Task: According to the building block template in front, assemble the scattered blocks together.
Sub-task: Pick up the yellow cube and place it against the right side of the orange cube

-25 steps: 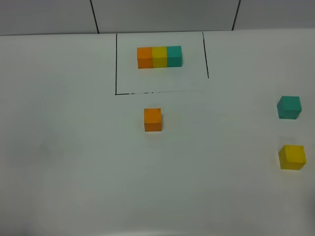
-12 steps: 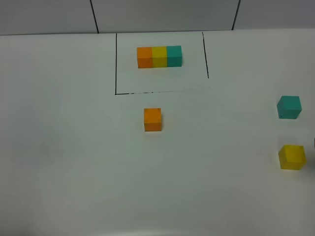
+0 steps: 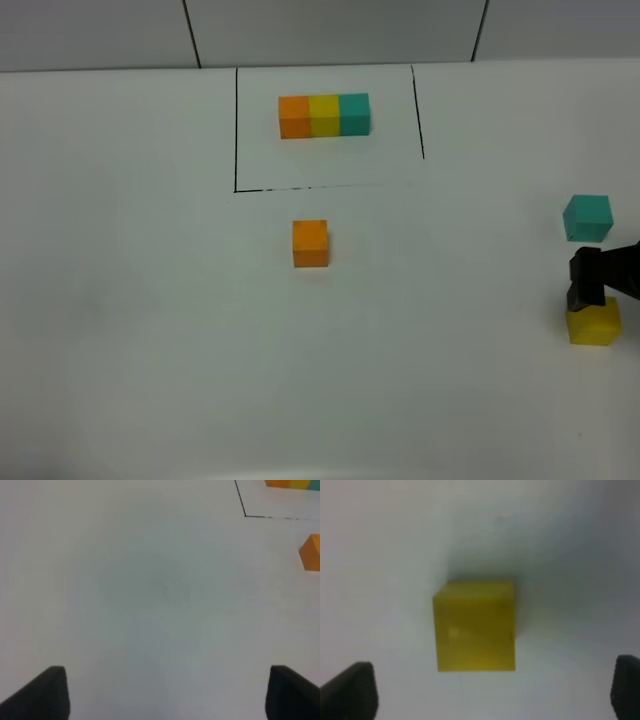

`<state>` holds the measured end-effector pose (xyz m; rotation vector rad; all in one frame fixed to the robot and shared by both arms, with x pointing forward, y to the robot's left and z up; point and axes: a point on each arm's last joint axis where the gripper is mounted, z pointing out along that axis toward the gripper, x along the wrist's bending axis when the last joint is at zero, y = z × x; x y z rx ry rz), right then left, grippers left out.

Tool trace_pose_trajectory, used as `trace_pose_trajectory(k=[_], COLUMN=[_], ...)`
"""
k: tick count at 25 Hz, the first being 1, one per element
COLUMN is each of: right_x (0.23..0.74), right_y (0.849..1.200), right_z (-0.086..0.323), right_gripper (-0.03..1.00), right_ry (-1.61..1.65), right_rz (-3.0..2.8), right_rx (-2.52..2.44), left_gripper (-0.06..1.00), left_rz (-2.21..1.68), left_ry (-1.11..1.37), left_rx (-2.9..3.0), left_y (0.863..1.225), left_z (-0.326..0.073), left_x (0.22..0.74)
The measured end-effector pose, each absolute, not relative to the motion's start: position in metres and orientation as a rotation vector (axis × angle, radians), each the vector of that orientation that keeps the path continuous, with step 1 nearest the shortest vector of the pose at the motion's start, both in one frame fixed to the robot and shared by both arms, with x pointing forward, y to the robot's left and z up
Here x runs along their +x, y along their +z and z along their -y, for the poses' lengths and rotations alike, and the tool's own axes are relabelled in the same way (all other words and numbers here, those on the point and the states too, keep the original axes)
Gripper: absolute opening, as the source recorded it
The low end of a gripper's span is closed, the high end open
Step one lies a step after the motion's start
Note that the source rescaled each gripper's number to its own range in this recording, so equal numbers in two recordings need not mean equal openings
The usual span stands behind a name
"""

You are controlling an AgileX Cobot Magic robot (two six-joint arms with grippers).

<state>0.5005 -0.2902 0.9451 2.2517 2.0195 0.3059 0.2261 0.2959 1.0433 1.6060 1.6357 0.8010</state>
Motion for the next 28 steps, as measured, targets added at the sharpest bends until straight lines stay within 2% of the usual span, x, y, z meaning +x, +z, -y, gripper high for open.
trace_pose_trajectory(k=[7, 17, 20, 28], right_x=[0.507, 0.51, 0.51, 0.509], right_y=[0.922, 0.913, 0.913, 0.913], right_z=[0.29, 0.273, 0.27, 0.273], right_gripper=[0.85, 0.61, 0.51, 0.14], right_ry=[0.241, 0.269, 0.272, 0.226], right_rz=[-2.029, -2.072, -2.053, -2.012], right_rx=[2.302, 2.269, 2.292, 2.304], left_gripper=[1.0, 1.0, 1.0, 1.0], left_rz=[-1.636, -1.636, -1.636, -1.636], left_ry=[0.801, 0.801, 0.801, 0.801], left_rx=[1.606, 1.606, 1.606, 1.606], left_y=[1.043, 1.043, 1.043, 1.043], left_z=[-0.296, -0.296, -0.296, -0.296], left_x=[0.226, 0.226, 0.226, 0.226])
